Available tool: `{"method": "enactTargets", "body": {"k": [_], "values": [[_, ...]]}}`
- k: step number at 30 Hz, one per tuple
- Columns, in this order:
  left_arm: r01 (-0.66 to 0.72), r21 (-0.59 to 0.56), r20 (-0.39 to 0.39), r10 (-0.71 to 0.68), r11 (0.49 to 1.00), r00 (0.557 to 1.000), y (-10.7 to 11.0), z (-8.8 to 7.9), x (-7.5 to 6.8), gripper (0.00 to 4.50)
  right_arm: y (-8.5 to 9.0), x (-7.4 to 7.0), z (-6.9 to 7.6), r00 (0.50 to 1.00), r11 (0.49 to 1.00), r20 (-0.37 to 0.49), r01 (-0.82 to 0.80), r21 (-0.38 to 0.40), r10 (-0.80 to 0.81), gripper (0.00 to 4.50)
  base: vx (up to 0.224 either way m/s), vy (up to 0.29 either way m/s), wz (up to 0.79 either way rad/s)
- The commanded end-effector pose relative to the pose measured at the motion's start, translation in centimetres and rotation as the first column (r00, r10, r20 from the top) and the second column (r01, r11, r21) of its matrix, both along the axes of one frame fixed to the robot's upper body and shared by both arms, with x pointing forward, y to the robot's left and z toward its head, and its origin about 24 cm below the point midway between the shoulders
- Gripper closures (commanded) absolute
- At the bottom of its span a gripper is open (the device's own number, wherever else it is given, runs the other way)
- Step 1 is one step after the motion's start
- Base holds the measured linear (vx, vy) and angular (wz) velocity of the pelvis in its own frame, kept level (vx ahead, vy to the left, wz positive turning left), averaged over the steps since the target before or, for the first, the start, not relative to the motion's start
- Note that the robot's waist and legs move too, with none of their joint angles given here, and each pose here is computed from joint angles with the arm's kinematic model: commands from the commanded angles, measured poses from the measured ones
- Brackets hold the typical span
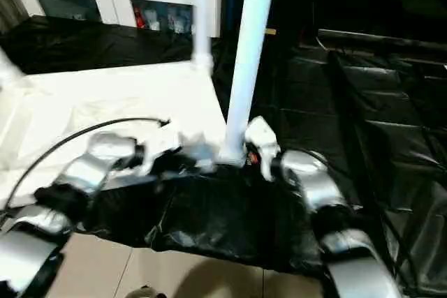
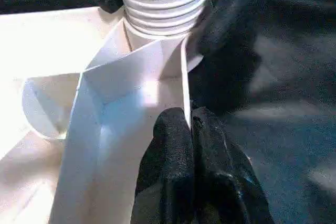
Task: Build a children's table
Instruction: Rotate leg to tighten
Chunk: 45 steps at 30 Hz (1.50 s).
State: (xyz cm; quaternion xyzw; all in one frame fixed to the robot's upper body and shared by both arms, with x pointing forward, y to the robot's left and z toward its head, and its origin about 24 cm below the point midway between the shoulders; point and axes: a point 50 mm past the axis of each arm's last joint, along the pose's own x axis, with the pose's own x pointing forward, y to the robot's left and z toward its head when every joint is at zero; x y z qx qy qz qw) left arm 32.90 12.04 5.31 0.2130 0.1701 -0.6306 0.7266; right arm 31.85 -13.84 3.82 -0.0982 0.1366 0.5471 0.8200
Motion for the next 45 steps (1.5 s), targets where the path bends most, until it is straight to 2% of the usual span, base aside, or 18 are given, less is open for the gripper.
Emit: {"method": "enactTargets", "body": {"k": [1,9,10,15,20,22,23,25,28,32,34,35,36,39,40,41,42,45], "values": [[0.117,-0.031,0.021,-0.116,0.993,0.993,-1.1,0.7,-0.6,4.5,1.1,-1.0,-0.4,0.992,0.993,-0.047,-0.118,0.0,0.118,0.88,0.0,0.0,0.0],[0.143,-0.015,-0.019,-0.143,0.99,0.99,0.2,0.6,-1.1,4.5,1.4,-1.6,0.0,0.976,0.978,-0.057,-0.208,0.018,0.208,1.45,0.0,0.0,0.0],[0.137,-0.016,-0.02,-0.137,0.99,0.99,0.3,0.6,-1.1,4.5,1.4,-1.6,0.0,0.976,0.978,-0.059,-0.21,0.018,0.211,1.65,0.0,0.0,0.0],[0.115,-0.024,-0.012,-0.115,0.993,0.993,0.5,0.8,-0.9,4.5,1.7,-1.5,-0.1,0.979,0.981,-0.062,-0.193,0.022,0.194,1.71,0.0,0.0,0.0],[0.045,-0.043,0.014,-0.044,0.998,0.999,0.2,0.9,-0.5,4.5,2.4,-0.7,-0.4,0.997,0.997,-0.042,-0.062,0.037,0.063,1.74,0.0,0.0,0.0],[-0.053,-0.05,0.048,0.056,0.997,0.997,-0.4,0.9,0.3,4.5,2.9,0.1,-0.9,0.995,0.994,-0.039,0.099,0.041,-0.097,1.74,0.0,0.0,0.0],[-0.121,-0.063,0.062,0.125,0.991,0.99,-1.0,0.9,0.7,4.5,3.3,0.6,-1.2,0.977,0.976,-0.052,0.21,0.054,-0.207,1.74,0.0,0.0,0.0],[-0.155,-0.071,0.069,0.16,0.985,0.985,-1.4,0.9,1.0,4.5,3.6,0.9,-1.3,0.962,0.961,-0.063,0.269,0.064,-0.265,1.74,0.0,0.0,0.0],[-0.313,-0.073,0.098,0.319,0.947,0.943,-3.2,1.0,2.1,4.5,5.4,1.8,-1.9,0.886,0.887,-0.1,0.46,0.053,-0.453,1.75,0.0,0.0,0.0],[-0.383,-0.081,0.116,0.39,0.92,0.913,-4.4,0.9,2.5,4.5,6.9,2.2,-2.0,0.859,0.86,-0.076,0.509,0.041,-0.506,1.75,0.0,0.0,0.0],[-0.366,-0.084,0.137,0.375,0.927,0.917,-5.5,0.8,2.3,4.5,7.7,2.4,-1.5,0.85,0.847,-0.048,0.526,0.074,-0.524,1.75,0.0,0.0,0.0],[-0.365,-0.084,0.137,0.374,0.927,0.917,-5.5,0.8,2.3,4.5,7.7,2.4,-1.5,0.85,0.846,-0.047,0.527,0.076,-0.525,1.19,0.0,0.0,0.0],[-0.358,-0.084,0.135,0.367,0.93,0.92,-5.7,0.8,2.2,4.5,7.7,2.6,-1.2,0.844,0.838,-0.055,0.536,0.104,-0.534,1.05,0.0,0.0,0.0],[-0.327,-0.089,0.134,0.337,0.941,0.932,-5.5,0.8,2.0,4.5,7.3,3.0,-0.5,0.846,0.835,-0.064,0.532,0.142,-0.529,0.84,0.0,0.0,0.0],[-0.3,-0.085,0.128,0.309,0.95,0.942,-5.0,0.8,1.9,4.5,6.8,3.1,-0.2,0.861,0.85,-0.039,0.508,0.144,-0.508,0.84,0.0,0.0,0.0],[-0.281,-0.085,0.121,0.29,0.956,0.949,-4.7,0.8,1.8,4.5,6.4,3.2,0.0,0.873,0.863,-0.018,0.485,0.139,-0.488,0.6,0.0,0.0,0.0],[-0.281,-0.085,0.121,0.29,0.956,0.949,-4.7,0.8,1.8,4.5,6.4,3.2,0.0,0.873,0.863,-0.018,0.485,0.139,-0.488,0.6,0.0,0.0,0.0],[-0.203,-0.082,0.109,0.211,0.976,0.971,-3.9,1.1,1.4,4.5,5.2,2.9,0.1,0.922,0.916,0.002,0.385,0.117,-0.387,0.6,0.0,0.0,0.0]]}}
